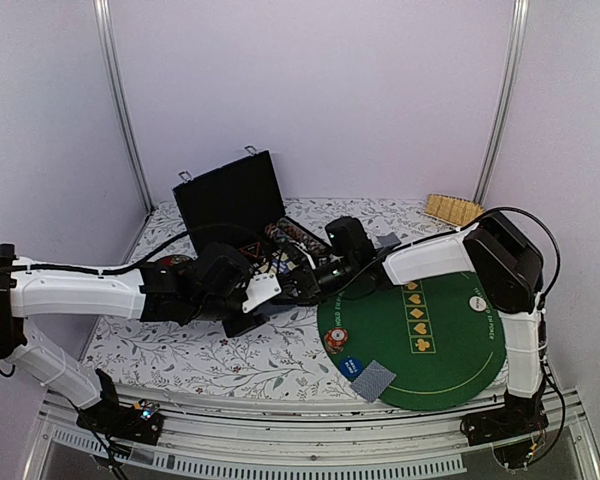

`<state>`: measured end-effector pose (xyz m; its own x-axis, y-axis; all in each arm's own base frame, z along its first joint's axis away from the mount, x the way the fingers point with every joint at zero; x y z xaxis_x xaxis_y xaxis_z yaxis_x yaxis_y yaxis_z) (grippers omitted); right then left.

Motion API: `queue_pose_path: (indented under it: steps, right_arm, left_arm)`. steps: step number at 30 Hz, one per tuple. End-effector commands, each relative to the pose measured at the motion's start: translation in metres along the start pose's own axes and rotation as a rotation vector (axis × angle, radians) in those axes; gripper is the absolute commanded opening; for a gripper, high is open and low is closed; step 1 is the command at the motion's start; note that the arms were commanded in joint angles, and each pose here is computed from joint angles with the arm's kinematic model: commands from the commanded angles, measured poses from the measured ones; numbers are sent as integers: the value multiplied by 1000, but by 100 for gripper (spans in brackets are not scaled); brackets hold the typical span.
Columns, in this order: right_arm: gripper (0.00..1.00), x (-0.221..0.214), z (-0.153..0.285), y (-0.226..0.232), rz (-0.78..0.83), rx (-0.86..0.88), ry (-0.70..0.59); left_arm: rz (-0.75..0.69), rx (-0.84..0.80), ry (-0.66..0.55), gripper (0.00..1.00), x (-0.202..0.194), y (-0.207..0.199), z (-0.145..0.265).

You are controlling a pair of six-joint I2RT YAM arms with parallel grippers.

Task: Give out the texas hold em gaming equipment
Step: Pass from the left arm to the right, then pass from the right arm to the left

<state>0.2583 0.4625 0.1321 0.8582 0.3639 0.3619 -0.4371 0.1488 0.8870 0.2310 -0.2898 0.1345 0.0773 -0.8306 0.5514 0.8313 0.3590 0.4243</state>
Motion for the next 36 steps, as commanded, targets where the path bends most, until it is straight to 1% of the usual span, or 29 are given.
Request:
queue_pose_path:
  steps: [1, 2, 5, 6, 8, 10, 13, 15, 20, 24, 26, 32, 36]
  right_arm:
    - [3, -4, -8, 24, 59, 101, 56]
    - [3, -4, -7, 26, 63, 103, 56]
    - [2, -3, -4, 33, 88, 111, 53]
    - [3, -3, -3, 36, 97, 114, 51]
    - [3, -2, -1, 40, 110, 119, 50]
    - [2, -2, 0, 43, 117, 123, 50]
    - [3, -3, 1, 46, 122, 127, 50]
    - [2, -2, 3, 49, 128, 128, 47]
    - [4, -3, 3, 45, 124, 110, 39]
    - [14, -3, 4, 38, 113, 75, 25]
    - [17, -2, 5, 35, 110, 54, 17]
    - [33, 0, 6, 29, 115, 1, 7]
    - [34, 3, 11, 23, 125, -76, -4]
  left_arm:
    - [-20, 26, -56, 56, 16, 4, 1]
    - [-20, 28, -57, 60, 16, 4, 1]
    - [-20, 18, -65, 83, 16, 2, 0]
    - [-21, 17, -69, 87, 15, 1, -1]
    - [-29, 25, -75, 92, 13, 0, -4]
    - [-41, 23, -70, 93, 11, -1, -7]
    - [-47, 19, -55, 93, 9, -2, -14]
    - [-49, 13, -45, 90, 8, -3, -19]
    - [-33, 3, -39, 73, 10, -2, -19]
    - [-17, 5, -41, 65, 10, -1, -14]
    - [-10, 5, -36, 63, 9, 0, -13]
    - [2, 1, -28, 59, 8, -1, -12]
    - [3, -3, -24, 58, 7, -2, -12]
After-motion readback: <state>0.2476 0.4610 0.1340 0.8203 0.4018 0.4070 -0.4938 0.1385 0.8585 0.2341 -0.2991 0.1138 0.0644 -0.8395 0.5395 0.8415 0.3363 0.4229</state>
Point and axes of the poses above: each gripper's point midway between its finger pads, its own z axis back along the fingers, its own y axis along the line the jaws close on, x = y × z, the point moved 2 cm from there along z, back along the fingers, and after that the axes turned 3 degrees about -z, right-handed, at the moved point
